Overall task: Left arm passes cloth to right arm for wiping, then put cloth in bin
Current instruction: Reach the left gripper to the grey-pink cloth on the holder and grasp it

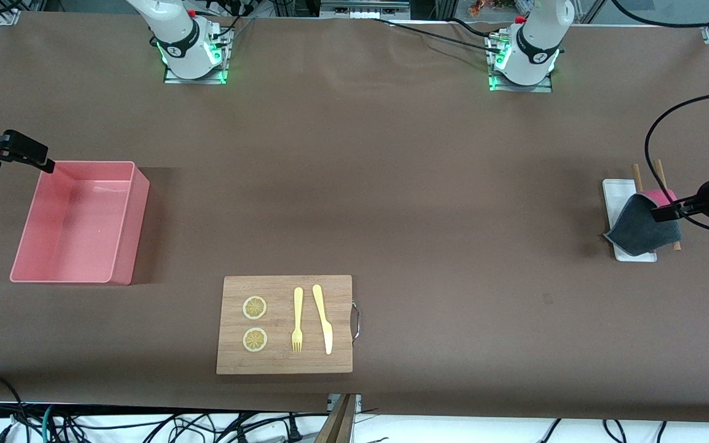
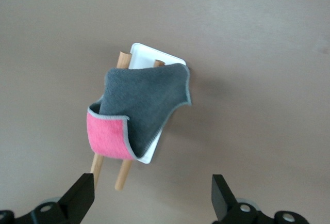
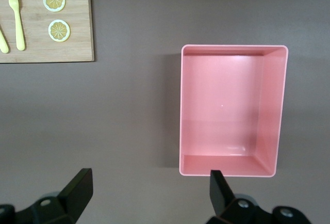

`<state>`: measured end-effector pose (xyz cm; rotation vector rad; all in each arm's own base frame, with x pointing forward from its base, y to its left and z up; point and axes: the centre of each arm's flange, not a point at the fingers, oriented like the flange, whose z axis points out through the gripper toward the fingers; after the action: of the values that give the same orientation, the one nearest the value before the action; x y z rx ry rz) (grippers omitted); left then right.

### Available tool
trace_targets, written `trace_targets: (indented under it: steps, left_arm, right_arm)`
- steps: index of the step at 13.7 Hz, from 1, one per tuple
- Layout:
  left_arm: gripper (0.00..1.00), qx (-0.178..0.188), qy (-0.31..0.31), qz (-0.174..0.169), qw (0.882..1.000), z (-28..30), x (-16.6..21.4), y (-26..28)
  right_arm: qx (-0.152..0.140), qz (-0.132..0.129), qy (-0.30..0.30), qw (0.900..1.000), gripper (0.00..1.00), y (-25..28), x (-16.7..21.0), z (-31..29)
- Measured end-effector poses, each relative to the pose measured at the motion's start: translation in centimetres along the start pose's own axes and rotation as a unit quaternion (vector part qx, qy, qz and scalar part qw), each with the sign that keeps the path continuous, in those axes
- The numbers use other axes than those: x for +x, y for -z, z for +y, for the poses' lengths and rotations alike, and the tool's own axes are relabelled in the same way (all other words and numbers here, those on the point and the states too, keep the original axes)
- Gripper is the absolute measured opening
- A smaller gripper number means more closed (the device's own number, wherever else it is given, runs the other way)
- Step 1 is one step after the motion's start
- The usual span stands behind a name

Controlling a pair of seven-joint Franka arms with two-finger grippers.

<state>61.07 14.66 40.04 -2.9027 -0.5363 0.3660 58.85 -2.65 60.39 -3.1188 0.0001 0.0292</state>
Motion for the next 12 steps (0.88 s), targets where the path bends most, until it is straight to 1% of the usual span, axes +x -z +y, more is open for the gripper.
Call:
trace_targets:
  steps: [3, 5, 6, 7, 8, 9, 10, 12]
  left_arm:
    - [1.00, 0.005, 0.021, -0.024, 0.999, -1.7, 1.3, -4.4]
    - [0.83, 0.005, 0.030, -0.045, 0.999, -2.8, 1.4, -6.7]
    - [0.83, 0.005, 0.032, -0.054, 0.998, -3.2, 1.3, -7.6]
    - [0.76, 0.006, 0.033, -0.061, 0.998, -3.4, 1.1, -8.3]
    - [0.63, 0.006, 0.035, -0.066, 0.997, -3.6, 1.0, -8.8]
    - [0.59, 0.005, 0.037, -0.071, 0.997, -3.9, 0.9, -9.3]
    - [0.58, 0.005, 0.039, -0.074, 0.997, -4.2, 0.9, -9.6]
    - [0.58, 0.004, 0.041, -0.075, 0.996, -4.5, 1.1, -10.5]
  right_arm:
    - [0.000, 0.000, 0.000, 1.000, 1.00, 0.0, 0.0, 0.0]
    - [0.000, 0.000, 0.000, 1.000, 1.00, 0.0, 0.0, 0.0]
    - [0.000, 0.000, 0.000, 1.000, 1.00, 0.0, 0.0, 0.0]
    - [0.000, 0.000, 0.000, 1.000, 1.00, 0.0, 0.0, 0.0]
    - [0.000, 0.000, 0.000, 1.000, 1.00, 0.0, 0.0, 0.0]
    - [0.000, 0.000, 0.000, 1.000, 1.00, 0.0, 0.0, 0.1]
    - [0.000, 0.000, -0.001, 1.000, 1.00, 0.0, 0.0, 0.1]
    - [0.000, 0.000, -0.001, 1.000, 1.00, 0.0, 0.0, 0.1]
